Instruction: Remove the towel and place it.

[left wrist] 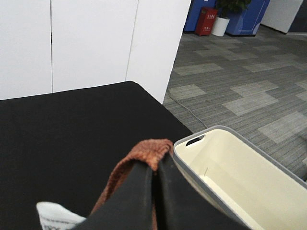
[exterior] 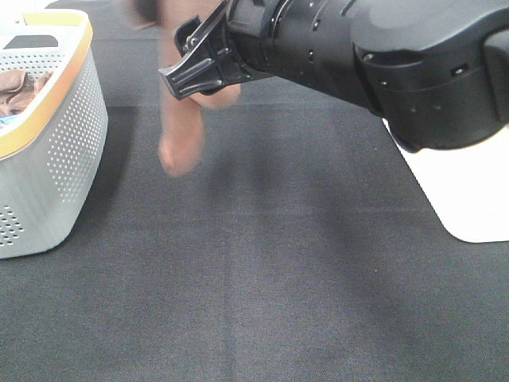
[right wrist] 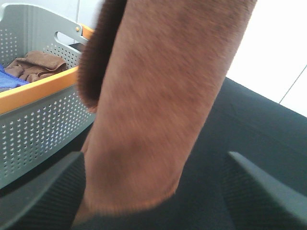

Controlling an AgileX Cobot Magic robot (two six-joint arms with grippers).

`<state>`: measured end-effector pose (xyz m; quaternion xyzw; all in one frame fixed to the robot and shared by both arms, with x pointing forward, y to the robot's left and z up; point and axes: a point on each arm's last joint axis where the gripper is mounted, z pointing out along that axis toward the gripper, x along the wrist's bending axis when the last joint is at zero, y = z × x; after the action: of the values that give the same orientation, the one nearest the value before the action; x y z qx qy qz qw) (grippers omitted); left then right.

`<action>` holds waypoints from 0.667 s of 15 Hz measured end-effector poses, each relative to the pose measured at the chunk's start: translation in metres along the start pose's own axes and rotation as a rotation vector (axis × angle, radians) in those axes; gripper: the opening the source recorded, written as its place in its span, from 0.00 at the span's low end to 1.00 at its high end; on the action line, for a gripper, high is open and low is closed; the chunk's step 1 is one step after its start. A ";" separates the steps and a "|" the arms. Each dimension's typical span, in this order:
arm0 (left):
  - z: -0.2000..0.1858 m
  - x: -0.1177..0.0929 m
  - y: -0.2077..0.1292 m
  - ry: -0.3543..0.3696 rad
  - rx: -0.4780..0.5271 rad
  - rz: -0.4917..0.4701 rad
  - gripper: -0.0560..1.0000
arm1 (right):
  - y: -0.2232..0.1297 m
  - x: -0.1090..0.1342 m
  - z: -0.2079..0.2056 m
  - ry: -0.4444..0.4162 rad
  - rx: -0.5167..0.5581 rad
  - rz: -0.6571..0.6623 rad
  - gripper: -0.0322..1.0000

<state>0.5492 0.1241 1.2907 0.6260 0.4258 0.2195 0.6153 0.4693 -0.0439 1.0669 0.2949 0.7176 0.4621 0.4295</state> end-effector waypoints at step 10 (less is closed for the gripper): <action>0.000 -0.005 0.002 -0.056 -0.019 -0.084 0.05 | -0.003 0.027 0.007 0.211 -0.050 0.047 0.64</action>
<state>0.5469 0.1203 1.2938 0.6076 0.4320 0.1798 0.6417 0.4629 -0.0207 1.0536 0.2506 0.7400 0.5183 0.3479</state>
